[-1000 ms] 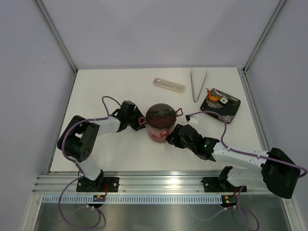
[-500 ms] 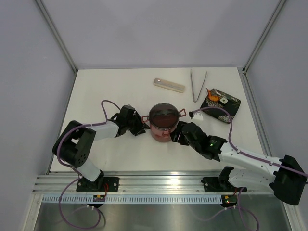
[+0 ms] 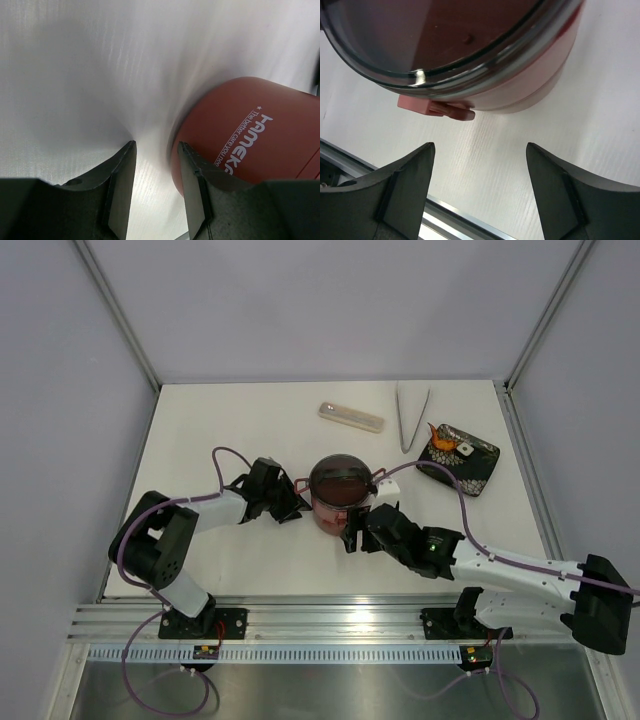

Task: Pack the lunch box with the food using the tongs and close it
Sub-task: Close the fastener on the packing box.

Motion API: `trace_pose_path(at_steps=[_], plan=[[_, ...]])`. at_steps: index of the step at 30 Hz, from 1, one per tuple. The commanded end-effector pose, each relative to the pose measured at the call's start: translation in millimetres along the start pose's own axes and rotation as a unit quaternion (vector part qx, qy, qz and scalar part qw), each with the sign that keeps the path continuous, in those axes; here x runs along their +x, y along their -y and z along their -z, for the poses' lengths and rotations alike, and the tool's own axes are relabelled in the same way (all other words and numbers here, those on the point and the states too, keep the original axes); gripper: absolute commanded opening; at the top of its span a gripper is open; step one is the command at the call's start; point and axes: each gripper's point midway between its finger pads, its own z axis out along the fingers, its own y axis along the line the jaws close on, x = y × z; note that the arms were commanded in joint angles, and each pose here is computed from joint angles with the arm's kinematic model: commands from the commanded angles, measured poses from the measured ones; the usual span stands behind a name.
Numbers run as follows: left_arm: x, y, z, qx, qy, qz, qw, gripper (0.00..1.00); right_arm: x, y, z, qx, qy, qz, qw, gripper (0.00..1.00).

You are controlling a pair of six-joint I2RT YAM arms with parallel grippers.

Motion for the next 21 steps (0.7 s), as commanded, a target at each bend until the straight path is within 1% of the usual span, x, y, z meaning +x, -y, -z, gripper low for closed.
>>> trace_pose_path(at_steps=[1, 4, 8, 10, 11, 12, 14, 15, 21], plan=[[-0.3, 0.3, -2.4, -0.004, -0.009, -0.007, 1.0, 0.43, -17.0, -9.4, -4.4, 0.024, 0.025, 0.01, 0.999, 0.81], [-0.2, 1.1, -2.4, -0.003, -0.009, -0.009, 1.0, 0.43, -19.6, -15.0, -5.8, 0.031, 0.033, 0.001, 0.999, 0.8], [-1.1, 2.8, -2.0, 0.001, -0.006, -0.011, 1.0, 0.43, -20.8, -31.1, -7.1, 0.0, 0.04, 0.002, 0.999, 0.79], [-0.8, 1.8, -3.2, -0.001, -0.007, -0.009, 1.0, 0.43, -20.4, -42.2, -12.1, -0.005, 0.036, 0.019, 0.999, 0.79], [-1.8, 3.3, -3.6, 0.001, -0.006, -0.01, 1.0, 0.43, -22.7, -56.2, -10.8, -0.017, 0.038, 0.027, 0.999, 0.79], [-1.6, 2.9, -4.1, 0.001, -0.006, -0.01, 1.0, 0.43, -16.2, -59.8, -17.6, -0.011, 0.029, 0.039, 0.999, 0.79], [-1.3, 2.1, -5.9, 0.0, -0.008, -0.01, 1.0, 0.43, -17.0, -72.6, -20.3, -0.014, 0.032, 0.054, 0.998, 0.79], [-0.4, 2.5, -6.4, 0.001, -0.01, -0.01, 1.0, 0.43, -12.0, -72.4, -26.4, -0.005, 0.027, 0.062, 0.998, 0.79], [2.9, 1.5, -10.3, 0.007, -0.019, -0.006, 1.0, 0.42, -17.7, -87.9, -37.4, -0.011, 0.041, 0.076, 0.996, 0.79]])
